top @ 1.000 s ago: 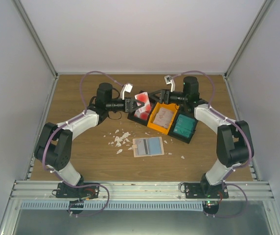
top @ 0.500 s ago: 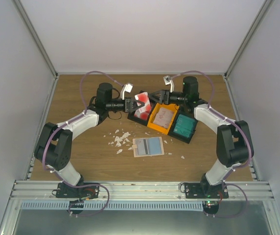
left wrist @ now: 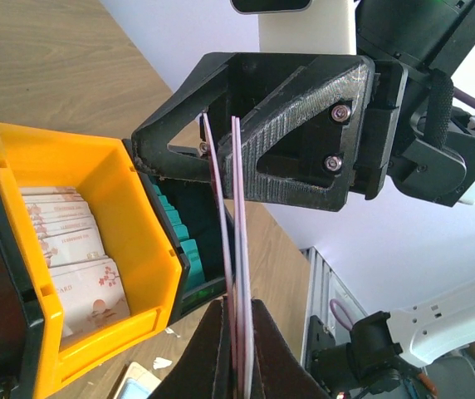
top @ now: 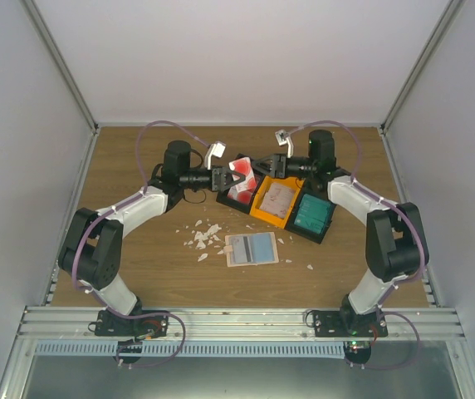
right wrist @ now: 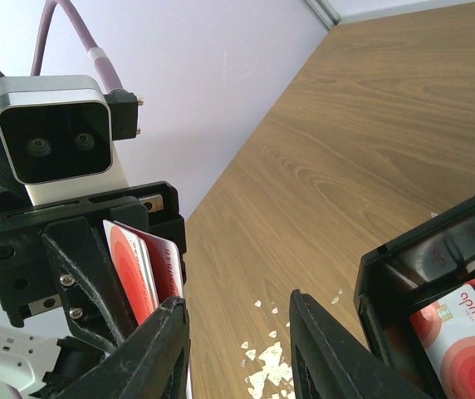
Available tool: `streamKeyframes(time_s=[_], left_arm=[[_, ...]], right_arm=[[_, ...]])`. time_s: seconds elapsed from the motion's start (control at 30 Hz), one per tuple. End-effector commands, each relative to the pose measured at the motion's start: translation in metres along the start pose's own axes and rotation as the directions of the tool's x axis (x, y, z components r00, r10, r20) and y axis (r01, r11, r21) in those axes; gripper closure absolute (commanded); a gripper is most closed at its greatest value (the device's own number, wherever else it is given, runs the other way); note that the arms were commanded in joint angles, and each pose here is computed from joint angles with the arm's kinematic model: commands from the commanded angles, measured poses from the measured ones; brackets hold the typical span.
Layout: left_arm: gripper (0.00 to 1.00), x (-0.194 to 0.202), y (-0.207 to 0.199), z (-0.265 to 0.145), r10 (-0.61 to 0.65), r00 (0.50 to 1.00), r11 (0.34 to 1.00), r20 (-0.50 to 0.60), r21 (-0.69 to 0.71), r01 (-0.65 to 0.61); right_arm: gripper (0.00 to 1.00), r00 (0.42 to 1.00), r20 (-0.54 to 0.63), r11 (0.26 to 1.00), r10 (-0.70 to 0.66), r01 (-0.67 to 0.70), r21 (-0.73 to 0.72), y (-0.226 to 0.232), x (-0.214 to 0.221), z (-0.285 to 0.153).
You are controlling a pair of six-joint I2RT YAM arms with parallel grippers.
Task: Put the credit cards into the card holder
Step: Place the credit card in the storage box.
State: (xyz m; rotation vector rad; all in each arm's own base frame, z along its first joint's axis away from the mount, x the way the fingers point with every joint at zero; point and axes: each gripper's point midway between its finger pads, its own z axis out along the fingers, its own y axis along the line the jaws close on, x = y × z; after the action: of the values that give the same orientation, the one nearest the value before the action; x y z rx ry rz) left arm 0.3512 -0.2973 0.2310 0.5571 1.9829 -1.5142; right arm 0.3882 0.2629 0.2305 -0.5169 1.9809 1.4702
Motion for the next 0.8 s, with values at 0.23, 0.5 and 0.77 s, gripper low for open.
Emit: streamKeyframes(time_s=[0.23,0.5,0.77], left_arm=[[1.0,-0.008,-0.019,0.005,0.057,0.998,0.996,0.007,0.071,-0.058],[1.0,-0.02,-0.011,0.01,0.0,1.0,0.997,0.008,0.072,-0.001],[0.98,-0.026,0.016,0.012,-0.085,0.996,0.996,0.002,0.041,0.085]], right_arm=[[0.63,0.996,-0.07,0.985,-0.057,0.045,-0.165,0.026,0.009,0.008],[0.76,0.995,-0.09,0.962,-0.053,0.027,-0.271,0.045,0.009,0.007],[0.99,0.996,-0.086,0.97,0.037,-0.056,-0.238,0.023,0.0,0.017]])
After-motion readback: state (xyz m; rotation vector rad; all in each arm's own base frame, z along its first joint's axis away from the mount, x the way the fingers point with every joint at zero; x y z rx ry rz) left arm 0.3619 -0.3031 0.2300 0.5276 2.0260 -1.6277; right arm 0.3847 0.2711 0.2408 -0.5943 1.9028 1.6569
